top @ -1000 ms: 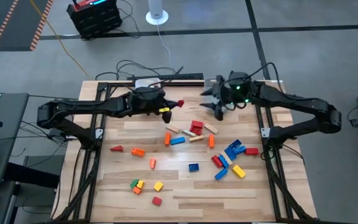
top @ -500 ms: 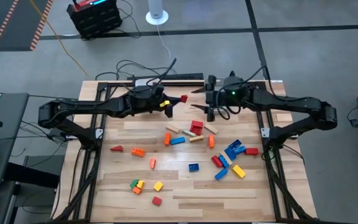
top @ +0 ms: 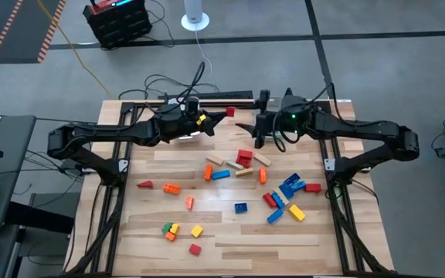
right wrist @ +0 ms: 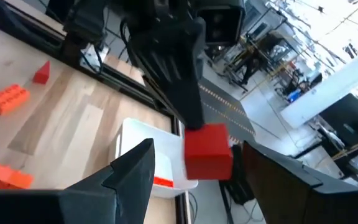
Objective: Sort blocks by size
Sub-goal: Put the red triangle wooden block into the gray bin
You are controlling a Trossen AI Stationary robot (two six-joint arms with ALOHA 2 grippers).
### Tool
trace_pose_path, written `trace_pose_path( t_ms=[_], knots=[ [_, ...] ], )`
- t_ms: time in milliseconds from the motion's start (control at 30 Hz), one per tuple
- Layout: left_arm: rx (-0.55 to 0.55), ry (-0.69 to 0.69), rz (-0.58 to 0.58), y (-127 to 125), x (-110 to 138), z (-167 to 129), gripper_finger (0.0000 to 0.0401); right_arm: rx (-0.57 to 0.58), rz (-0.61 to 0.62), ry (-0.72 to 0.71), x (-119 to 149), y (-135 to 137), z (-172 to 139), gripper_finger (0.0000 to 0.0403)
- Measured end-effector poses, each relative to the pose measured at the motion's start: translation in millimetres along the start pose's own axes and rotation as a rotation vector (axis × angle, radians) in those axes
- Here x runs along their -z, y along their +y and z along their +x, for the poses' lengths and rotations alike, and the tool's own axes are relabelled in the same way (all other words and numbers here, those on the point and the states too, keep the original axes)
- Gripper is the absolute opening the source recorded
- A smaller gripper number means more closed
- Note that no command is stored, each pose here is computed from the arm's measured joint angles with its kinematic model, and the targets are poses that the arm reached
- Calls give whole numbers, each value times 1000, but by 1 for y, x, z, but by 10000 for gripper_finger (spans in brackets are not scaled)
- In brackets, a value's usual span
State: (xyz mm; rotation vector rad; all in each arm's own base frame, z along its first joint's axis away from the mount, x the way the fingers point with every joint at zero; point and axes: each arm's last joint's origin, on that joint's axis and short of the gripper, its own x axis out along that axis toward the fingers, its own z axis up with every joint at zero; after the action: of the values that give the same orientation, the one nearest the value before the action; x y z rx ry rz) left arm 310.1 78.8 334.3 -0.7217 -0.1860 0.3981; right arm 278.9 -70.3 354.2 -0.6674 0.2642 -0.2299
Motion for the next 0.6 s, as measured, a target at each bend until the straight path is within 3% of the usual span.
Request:
trace_pose_path(
  t_ms=[267, 600],
  knots=[
    [32, -36, -3, -4, -3, 0, 0, 66, 3, -24, -4, -5, 0, 270],
    [65, -67, 6, -13, -12, 0, 0, 62, 3, -21, 0, -5, 5, 270]
  ],
)
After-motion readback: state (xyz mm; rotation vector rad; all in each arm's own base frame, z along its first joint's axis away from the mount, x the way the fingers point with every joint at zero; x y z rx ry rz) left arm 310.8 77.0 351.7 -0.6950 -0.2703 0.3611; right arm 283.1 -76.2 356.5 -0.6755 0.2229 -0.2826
